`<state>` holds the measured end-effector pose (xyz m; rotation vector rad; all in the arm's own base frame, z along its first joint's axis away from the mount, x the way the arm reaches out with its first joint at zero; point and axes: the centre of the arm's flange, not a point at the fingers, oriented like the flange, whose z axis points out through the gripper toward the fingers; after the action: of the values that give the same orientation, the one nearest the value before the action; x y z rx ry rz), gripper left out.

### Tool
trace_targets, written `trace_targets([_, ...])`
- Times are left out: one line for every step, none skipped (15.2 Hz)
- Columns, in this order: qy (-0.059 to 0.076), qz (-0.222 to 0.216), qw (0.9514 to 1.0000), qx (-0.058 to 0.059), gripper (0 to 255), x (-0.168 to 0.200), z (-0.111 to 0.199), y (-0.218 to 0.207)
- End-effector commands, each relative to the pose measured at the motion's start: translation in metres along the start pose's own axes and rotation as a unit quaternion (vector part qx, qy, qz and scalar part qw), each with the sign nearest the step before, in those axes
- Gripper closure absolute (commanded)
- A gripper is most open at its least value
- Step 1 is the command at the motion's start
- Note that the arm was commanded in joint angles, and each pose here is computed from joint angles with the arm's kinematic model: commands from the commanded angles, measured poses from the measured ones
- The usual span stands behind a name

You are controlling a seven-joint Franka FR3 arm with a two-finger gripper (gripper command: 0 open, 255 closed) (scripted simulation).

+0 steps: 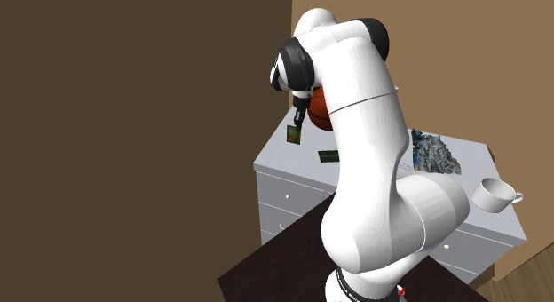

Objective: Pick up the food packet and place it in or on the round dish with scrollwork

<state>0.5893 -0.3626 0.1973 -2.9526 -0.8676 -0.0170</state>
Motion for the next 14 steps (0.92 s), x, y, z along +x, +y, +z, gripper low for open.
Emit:
trace_targets([0.0, 0.0, 1.0, 0.0, 255, 0.0, 0.0, 0.0])
trace_targets([0.0, 0.0, 1.0, 0.0, 255, 0.0, 0.0, 0.0])
trace_targets([0.0, 0.0, 1.0, 0.0, 255, 0.0, -0.005, 0.0])
trace_targets([0.0, 0.0, 1.0, 0.0, 255, 0.0, -0.01, -0.001])
trace_targets([0.0, 0.0, 1.0, 0.0, 255, 0.0, -0.016, -0.001])
trace_targets([0.0, 0.0, 1.0, 0.0, 255, 0.001, -0.021, -0.001])
trace_targets([0.0, 0.0, 1.0, 0.0, 255, 0.001, -0.026, -0.002])
trace_targets([0.0, 0.0, 1.0, 0.0, 255, 0.001, -0.031, -0.002])
trace_targets([0.0, 0.0, 1.0, 0.0, 255, 0.001, -0.037, -0.002])
trace_targets([0.0, 0.0, 1.0, 0.0, 255, 0.001, -0.042, -0.003])
trace_targets([0.0, 0.0, 1.0, 0.0, 255, 0.001, -0.047, -0.003])
trace_targets([0.0, 0.0, 1.0, 0.0, 255, 0.002, -0.052, -0.003])
trace_targets([0.0, 0.0, 1.0, 0.0, 255, 0.002, -0.058, -0.004])
trace_targets([0.0, 0.0, 1.0, 0.0, 255, 0.002, -0.063, -0.004])
